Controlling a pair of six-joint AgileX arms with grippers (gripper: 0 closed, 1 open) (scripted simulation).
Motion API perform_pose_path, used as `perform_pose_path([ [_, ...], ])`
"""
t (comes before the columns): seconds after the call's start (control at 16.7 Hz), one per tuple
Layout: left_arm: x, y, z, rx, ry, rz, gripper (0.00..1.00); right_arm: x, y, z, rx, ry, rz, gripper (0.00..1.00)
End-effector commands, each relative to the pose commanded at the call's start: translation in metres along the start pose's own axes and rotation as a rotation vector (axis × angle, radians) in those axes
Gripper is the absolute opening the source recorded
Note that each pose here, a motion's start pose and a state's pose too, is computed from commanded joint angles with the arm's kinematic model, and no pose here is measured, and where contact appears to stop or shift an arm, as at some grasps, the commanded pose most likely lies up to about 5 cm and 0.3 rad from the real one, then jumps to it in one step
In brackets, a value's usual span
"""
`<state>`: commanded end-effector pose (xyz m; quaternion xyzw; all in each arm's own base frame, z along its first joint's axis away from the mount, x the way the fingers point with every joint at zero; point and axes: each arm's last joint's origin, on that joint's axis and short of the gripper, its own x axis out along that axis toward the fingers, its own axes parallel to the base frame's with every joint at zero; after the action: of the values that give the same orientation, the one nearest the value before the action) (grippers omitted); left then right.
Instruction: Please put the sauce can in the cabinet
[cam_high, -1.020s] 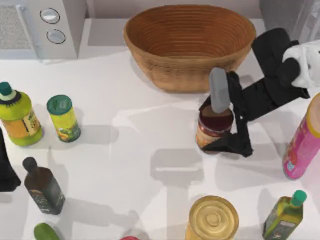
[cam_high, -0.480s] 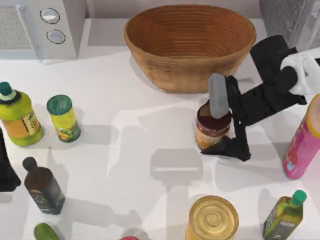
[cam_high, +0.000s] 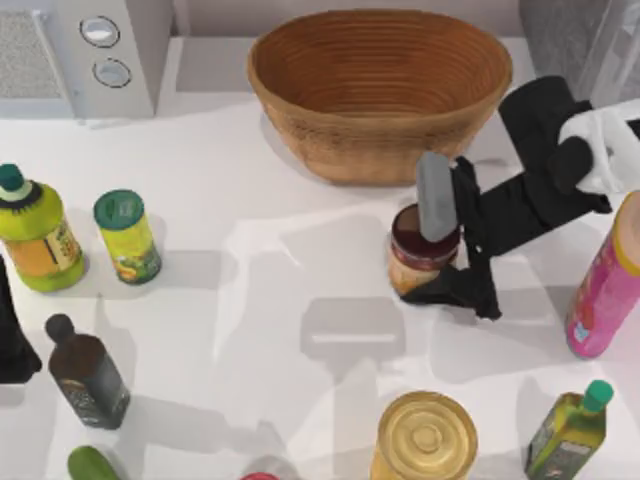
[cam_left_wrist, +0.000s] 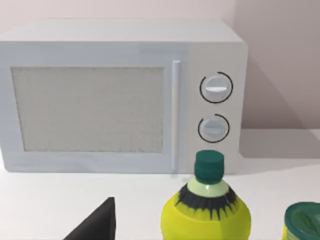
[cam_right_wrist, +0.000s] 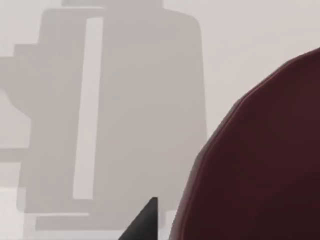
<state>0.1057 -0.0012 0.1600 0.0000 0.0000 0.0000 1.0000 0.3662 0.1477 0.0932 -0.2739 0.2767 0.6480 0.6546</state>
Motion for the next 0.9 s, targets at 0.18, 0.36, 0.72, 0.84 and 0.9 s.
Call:
perform_pose_path([
  [0.18,0.0000,0.0000,0.0000,0.000,0.000,0.000,1.00,0.0000,0.0000,0.0000,0.000,0.000,0.000,0.25],
  [0.36,0.0000,0.0000,0.0000,0.000,0.000,0.000,1.00,0.0000,0.0000,0.0000,0.000,0.000,0.000,0.02],
  [0.72,0.0000,0.0000,0.0000,0.000,0.000,0.000,1.00,0.0000,0.0000,0.0000,0.000,0.000,0.000,0.00],
  [0.84,0.0000,0.0000,0.0000,0.000,0.000,0.000,1.00,0.0000,0.0000,0.0000,0.000,0.000,0.000,0.00],
  [0.9,0.0000,0.0000,0.0000,0.000,0.000,0.000,1.00,-0.0026,-0.0015,0.0011,-0.002,-0.003,-0.009,0.00],
])
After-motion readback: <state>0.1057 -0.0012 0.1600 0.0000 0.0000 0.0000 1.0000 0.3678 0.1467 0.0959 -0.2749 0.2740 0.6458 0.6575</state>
